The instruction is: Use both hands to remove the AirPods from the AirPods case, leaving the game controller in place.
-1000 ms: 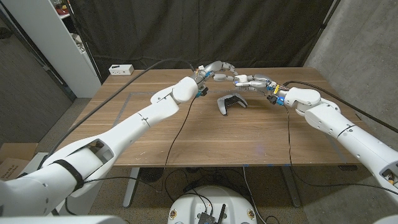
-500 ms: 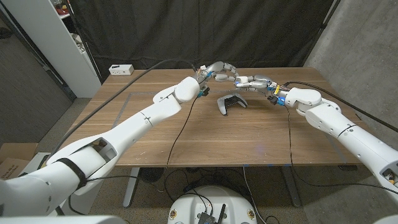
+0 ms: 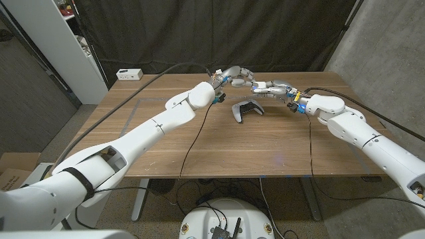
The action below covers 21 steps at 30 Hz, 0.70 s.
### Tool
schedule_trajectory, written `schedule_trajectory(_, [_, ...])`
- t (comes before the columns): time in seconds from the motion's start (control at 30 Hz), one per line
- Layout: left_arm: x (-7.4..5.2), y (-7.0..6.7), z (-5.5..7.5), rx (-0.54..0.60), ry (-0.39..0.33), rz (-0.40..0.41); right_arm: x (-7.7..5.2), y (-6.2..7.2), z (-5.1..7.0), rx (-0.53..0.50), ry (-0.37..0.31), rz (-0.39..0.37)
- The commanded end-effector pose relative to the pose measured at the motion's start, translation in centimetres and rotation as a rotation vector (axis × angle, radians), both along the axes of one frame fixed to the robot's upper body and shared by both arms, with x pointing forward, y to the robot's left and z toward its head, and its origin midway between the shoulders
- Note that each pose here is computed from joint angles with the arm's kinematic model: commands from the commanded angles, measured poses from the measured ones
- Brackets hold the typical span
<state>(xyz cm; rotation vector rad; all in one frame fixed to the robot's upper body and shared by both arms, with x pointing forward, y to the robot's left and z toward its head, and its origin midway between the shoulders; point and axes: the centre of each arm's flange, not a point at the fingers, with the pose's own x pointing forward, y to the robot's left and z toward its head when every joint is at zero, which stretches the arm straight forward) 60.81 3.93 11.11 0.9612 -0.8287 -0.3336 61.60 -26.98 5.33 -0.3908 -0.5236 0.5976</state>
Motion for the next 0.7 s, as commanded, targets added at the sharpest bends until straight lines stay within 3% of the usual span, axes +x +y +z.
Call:
schedule_trajectory(0.03, [-0.29, 0.26, -0.52, -0.041, 0.023, -0.03, -0.26, -0.2, 0.1, -0.009, -0.029, -0.022])
schedule_trajectory(0.7, [-0.44, 0.32, -0.91, -0.095, 0.094, -0.095, -0.33, -0.66, -0.04, -0.062, -0.109, -0.076])
